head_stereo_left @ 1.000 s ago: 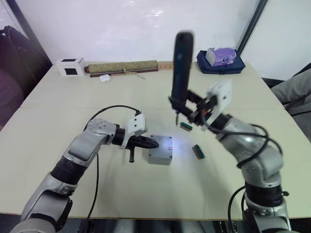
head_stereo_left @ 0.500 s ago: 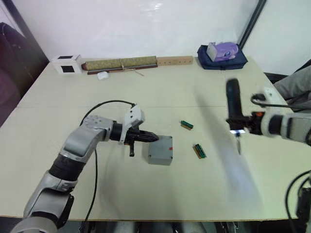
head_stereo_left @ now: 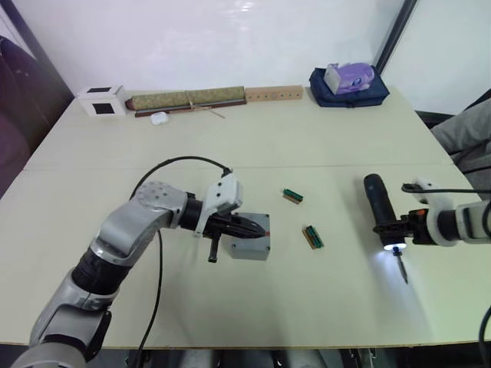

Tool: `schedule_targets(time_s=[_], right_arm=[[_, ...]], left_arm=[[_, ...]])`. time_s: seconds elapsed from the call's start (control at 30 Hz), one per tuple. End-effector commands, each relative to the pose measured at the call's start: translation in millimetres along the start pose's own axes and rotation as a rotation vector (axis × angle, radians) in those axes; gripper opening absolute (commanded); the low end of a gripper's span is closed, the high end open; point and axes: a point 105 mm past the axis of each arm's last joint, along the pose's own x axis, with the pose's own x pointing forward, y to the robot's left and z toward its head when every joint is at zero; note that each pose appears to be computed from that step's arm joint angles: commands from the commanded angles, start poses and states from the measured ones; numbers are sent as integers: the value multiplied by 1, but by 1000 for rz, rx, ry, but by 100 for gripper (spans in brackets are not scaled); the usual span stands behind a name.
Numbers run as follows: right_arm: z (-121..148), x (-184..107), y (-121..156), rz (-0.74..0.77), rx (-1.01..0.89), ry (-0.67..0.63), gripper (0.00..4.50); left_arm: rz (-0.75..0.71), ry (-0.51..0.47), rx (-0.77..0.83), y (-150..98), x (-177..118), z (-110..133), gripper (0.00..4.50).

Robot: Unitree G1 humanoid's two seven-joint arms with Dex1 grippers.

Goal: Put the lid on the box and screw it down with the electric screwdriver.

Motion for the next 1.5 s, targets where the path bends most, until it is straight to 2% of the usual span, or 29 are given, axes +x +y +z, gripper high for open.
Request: schedule_targets(time_s=[0.03, 0.17, 0.23, 0.27, 0.4, 0.73, 0.9, 0.97, 1.0, 1.03, 1.1, 1.2, 1.3, 1.4, 1.5], right_arm=[[9, -2, -1, -4, -21, -35, 177], [6, 1, -3, -31, -55, -10, 177], [4, 2, -4, -45, -86, 1, 277], [3, 2, -5, -55, -103, 3, 296], [5, 3, -7, -81, -145, -5, 441], [22, -10, -3, -92, -231, -96, 446], [43, -33, 7, -119, -328, -198, 446], [61, -51, 8, -207, -472, -291, 446], [77, -62, 18, -192, -523, -400, 446], [87, -69, 26, -174, -549, -475, 446], [93, -79, 49, -26, -548, -606, 446], [73, -82, 77, 180, -597, -646, 446], [26, -72, 107, 416, -594, -570, 446], [-10, -59, 120, 524, -566, -501, 446], [-34, -52, 115, 552, -505, -429, 446]], left_arm=[[46, -3, 39, 7, -6, 6, 0], [67, 8, 34, 13, -3, 1, 0], [67, 0, 29, 14, -3, 2, 0], [67, -2, 28, 14, -3, 2, 0], [72, 3, 22, 15, -7, 0, 0], [92, 6, 2, 21, -9, -5, 0], [136, 13, -14, 28, -17, -11, 0], [157, 7, -58, 31, -31, -15, 0], [200, -4, -67, 36, -40, -16, 0], [232, -13, -71, 40, -45, -16, 0], [267, -46, -136, 39, -55, -16, 0], [271, -61, -211, 26, -65, -20, 0], [275, 20, -275, 3, -83, -38, 0], [303, 117, -324, -11, -94, -60, 0], [275, 125, -401, -26, -98, -69, 0]])
